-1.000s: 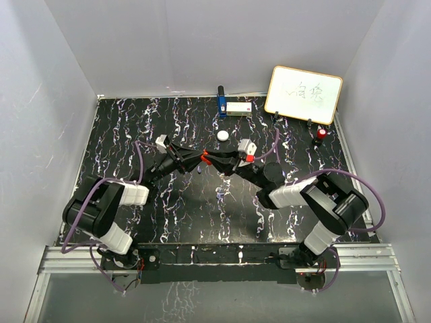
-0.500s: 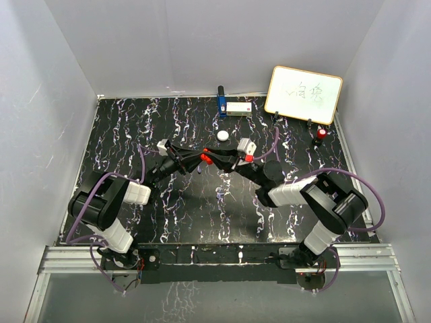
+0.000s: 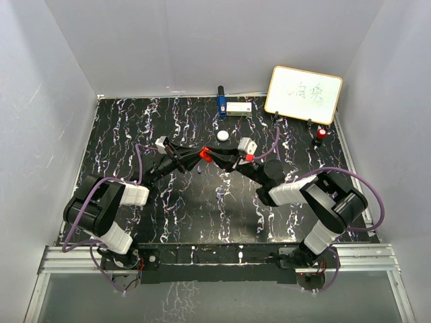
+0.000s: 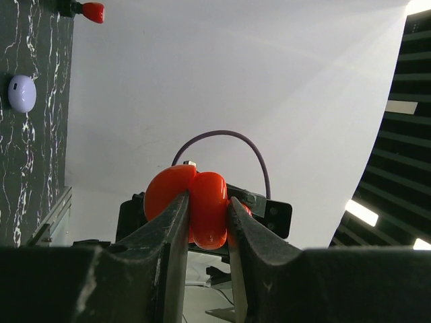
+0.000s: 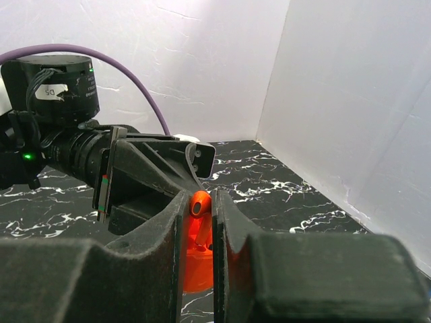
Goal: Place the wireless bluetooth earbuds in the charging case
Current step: Place the earbud in the charging case.
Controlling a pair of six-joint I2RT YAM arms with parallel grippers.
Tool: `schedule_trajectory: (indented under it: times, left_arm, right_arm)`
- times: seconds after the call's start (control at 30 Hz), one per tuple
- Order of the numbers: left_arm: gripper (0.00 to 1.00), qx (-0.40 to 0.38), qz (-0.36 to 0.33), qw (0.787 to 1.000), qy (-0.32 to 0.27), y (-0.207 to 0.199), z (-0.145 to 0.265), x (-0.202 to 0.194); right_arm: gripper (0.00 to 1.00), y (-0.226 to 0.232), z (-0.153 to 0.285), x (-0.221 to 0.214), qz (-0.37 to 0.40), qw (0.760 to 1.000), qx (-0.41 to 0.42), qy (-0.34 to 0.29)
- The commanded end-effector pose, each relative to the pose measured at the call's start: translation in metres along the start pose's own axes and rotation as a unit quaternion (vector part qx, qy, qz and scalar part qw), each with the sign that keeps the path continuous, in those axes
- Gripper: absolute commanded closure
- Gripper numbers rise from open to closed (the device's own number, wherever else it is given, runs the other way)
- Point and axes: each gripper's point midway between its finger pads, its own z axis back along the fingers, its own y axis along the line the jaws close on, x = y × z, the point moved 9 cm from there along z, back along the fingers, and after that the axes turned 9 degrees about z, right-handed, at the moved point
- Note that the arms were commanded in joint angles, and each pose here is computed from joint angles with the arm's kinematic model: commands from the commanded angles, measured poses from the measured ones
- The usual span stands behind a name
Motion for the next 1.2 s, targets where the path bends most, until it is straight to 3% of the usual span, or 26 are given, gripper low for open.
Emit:
schedule_trajectory:
  times: [0.0,1.17]
  left_arm:
    - [1.00,-0.078,-0.059,0.993,0.060,-0.0265,0.0086,-0.0254]
    - [1.00,-0.090,-0.061,0.992,0.063,-0.0329,0.0116,-0.0305]
  right_arm:
    - [1.00,-0.0132,-0.0079,0.0531,0.082,0.984,-0.022,-0.156]
    - [1.00,-0.0138,-0.0052,0.0480,0.083,0.985,-0.021,-0.147]
